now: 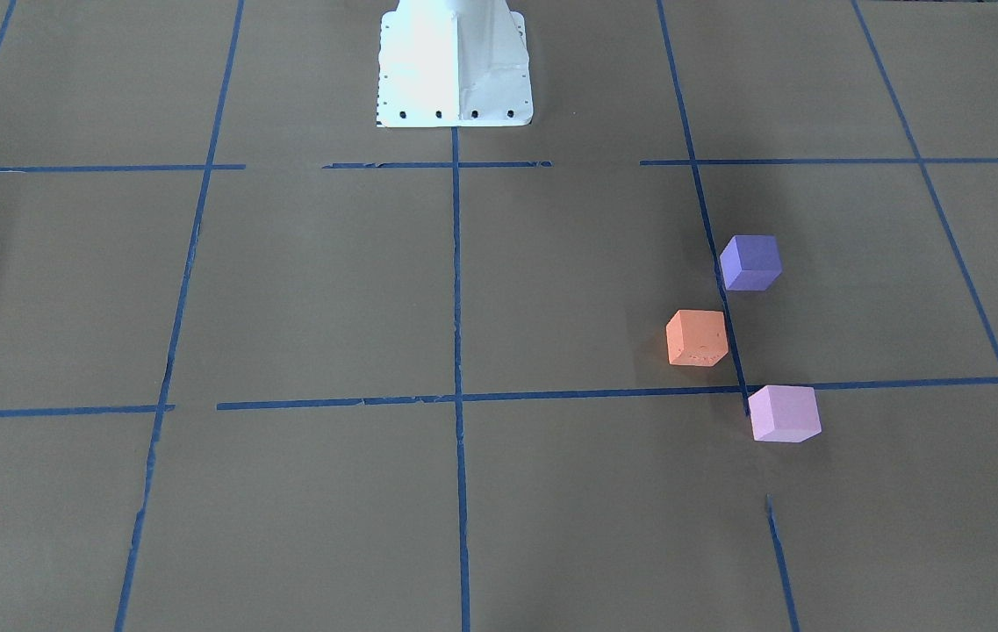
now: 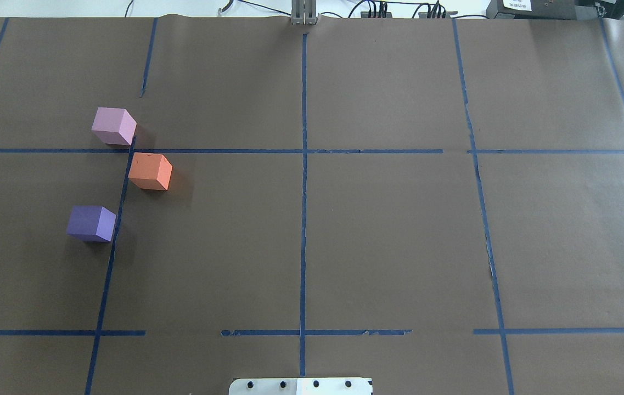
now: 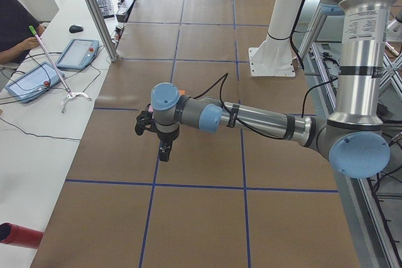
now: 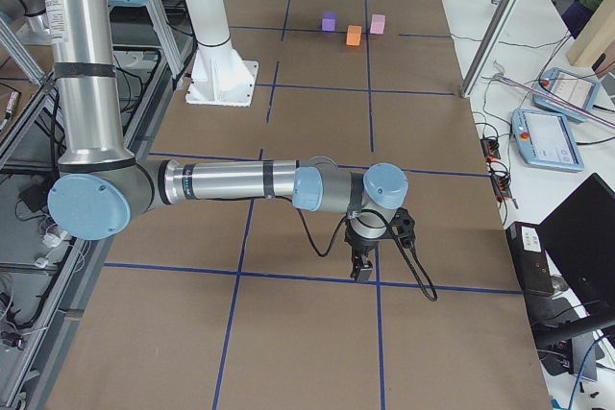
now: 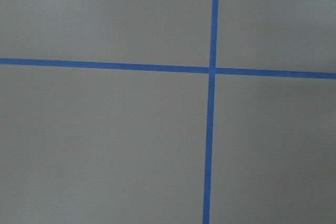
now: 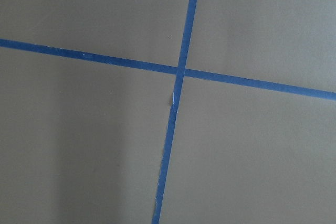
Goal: Arrange blocks in a line
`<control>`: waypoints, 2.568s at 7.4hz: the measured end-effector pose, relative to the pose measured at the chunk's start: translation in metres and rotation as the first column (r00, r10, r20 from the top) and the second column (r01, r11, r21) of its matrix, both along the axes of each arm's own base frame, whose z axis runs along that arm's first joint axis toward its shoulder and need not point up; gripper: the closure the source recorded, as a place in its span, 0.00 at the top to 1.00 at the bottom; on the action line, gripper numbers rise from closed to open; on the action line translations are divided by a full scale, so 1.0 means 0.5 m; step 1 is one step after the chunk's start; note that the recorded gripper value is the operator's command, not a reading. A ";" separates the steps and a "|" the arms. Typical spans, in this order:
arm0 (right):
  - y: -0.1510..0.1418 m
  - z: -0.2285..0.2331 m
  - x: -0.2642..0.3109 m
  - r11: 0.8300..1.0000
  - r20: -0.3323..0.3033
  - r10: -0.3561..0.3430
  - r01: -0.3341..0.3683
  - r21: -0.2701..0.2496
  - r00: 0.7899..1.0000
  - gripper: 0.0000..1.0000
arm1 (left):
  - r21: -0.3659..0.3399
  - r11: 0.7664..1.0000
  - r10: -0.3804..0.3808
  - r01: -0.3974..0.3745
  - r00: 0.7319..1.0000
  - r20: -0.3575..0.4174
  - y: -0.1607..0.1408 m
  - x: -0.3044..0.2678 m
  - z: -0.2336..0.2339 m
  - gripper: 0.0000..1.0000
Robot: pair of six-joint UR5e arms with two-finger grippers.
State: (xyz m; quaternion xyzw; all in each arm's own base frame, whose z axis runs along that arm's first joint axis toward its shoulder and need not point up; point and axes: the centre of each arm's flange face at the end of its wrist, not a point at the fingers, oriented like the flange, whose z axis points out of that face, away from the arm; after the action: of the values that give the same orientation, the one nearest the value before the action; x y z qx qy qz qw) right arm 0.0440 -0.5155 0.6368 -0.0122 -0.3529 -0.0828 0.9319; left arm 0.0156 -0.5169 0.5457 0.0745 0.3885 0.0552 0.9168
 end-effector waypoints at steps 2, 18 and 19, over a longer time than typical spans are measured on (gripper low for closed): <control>0.000 0.000 0.000 1.000 0.000 0.000 0.000 0.000 1.000 1.00 | 0.010 0.999 0.036 -0.036 0.999 -0.035 -0.068 0.157 -0.121 1.00; 0.000 0.000 0.000 1.000 0.000 0.000 0.000 0.000 1.000 1.00 | -0.278 0.960 0.006 -0.025 0.998 -0.069 -0.077 0.728 -0.312 0.99; 0.000 0.000 0.000 1.000 0.000 0.000 0.000 0.000 1.000 1.00 | -0.278 0.960 0.001 -0.020 0.998 -0.067 -0.079 0.731 -0.305 0.99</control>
State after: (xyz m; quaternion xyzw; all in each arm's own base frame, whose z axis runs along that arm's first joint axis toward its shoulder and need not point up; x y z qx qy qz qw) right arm 0.0440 -0.5154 0.6368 -0.0122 -0.3529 -0.0828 0.9319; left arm 0.3809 -0.5567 0.3932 -0.0555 0.4228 0.0022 0.9045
